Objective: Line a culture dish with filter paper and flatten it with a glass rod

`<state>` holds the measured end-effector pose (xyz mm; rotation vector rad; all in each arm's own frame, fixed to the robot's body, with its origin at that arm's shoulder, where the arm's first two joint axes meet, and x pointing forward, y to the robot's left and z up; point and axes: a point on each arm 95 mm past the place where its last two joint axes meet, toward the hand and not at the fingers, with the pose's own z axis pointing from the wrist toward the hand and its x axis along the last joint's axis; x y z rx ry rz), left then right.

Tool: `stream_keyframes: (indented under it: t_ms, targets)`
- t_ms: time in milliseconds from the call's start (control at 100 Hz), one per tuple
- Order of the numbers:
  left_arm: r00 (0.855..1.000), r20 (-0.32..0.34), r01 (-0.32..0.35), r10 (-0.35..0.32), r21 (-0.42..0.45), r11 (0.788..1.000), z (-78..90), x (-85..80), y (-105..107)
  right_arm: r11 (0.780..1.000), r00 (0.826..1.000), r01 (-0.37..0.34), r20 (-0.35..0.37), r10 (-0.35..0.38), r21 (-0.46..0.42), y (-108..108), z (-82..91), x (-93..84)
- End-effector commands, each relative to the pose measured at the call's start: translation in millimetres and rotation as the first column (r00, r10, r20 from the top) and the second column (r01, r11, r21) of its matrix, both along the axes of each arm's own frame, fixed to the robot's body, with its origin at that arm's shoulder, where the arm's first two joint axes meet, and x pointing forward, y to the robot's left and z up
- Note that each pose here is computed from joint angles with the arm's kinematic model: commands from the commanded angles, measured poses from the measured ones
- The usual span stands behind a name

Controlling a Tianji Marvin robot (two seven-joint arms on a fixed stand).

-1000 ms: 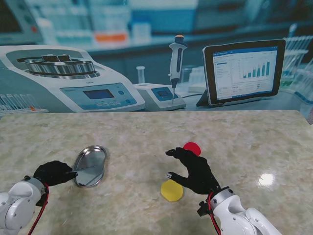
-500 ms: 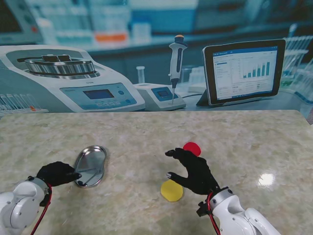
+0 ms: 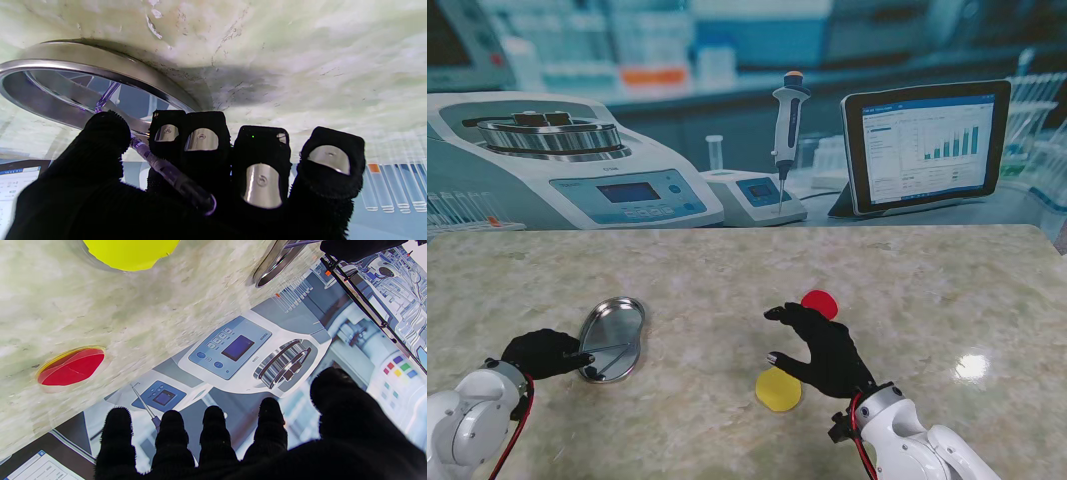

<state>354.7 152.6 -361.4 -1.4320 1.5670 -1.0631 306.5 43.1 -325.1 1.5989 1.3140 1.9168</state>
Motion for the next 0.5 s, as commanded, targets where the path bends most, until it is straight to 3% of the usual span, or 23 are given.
stream_keyframes:
  t_ms: [0,490]
  targets:
    - [1.000,-0.007,0.004,-0.004,0.012,1.000,0.8,-0.8,-1.7,1.000,1.000,0.000,-0.014,0.000,0.007,1.8,-3.3,-2.9]
    - [1.000,-0.020,-0.022,0.023,0.060,0.998,2.4,-2.4,-0.1,1.000,1.000,0.001,-0.020,-0.001,0.014,1.9,-4.2,-3.1]
